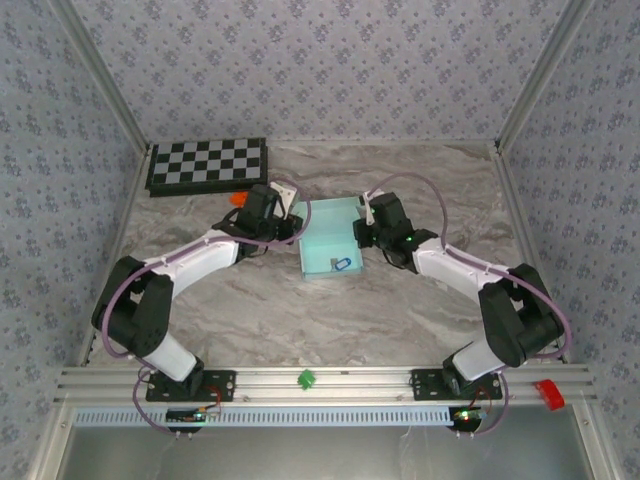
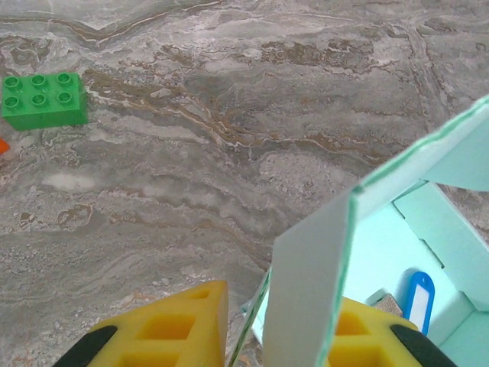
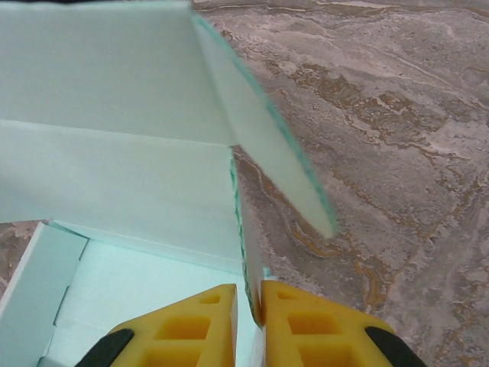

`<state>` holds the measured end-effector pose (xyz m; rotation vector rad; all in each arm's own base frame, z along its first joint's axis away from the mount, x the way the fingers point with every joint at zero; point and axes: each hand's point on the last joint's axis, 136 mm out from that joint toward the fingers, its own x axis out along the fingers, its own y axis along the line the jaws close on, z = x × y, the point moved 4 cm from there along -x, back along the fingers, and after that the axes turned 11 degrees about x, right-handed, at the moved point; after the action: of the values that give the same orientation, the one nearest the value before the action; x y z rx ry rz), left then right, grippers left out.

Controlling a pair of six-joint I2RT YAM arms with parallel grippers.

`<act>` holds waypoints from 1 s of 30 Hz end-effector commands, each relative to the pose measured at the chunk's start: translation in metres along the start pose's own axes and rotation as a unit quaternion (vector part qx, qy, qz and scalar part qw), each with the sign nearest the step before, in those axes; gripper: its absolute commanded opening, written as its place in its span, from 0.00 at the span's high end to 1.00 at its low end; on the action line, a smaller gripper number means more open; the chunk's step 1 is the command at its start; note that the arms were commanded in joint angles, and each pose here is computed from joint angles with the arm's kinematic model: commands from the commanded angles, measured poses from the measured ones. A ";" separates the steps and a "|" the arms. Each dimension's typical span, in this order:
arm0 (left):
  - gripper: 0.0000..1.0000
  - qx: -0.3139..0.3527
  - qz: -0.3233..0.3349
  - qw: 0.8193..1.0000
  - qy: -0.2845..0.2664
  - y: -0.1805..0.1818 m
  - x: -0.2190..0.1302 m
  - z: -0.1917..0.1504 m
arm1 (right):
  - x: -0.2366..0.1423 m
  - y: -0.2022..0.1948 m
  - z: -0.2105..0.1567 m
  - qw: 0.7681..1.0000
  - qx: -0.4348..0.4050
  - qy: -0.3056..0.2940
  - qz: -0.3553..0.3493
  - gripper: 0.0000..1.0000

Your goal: Fold the paper box

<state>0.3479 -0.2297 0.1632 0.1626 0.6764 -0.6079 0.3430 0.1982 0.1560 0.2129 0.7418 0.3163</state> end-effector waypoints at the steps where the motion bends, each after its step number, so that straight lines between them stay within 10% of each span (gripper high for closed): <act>1: 0.76 -0.008 -0.001 0.999 -0.033 -0.005 0.000 0.023 | -0.002 0.008 0.005 1.000 0.016 -0.022 0.008 0.83; 30: 0.76 -0.034 0.011 0.994 -0.102 -0.001 0.019 0.034 | 0.017 0.015 0.010 0.993 0.047 -0.110 -0.011 0.90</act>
<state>0.3751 -0.2409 0.1718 0.0696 0.5554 -0.5469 0.3540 0.2097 0.1503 0.2935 0.5989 0.2135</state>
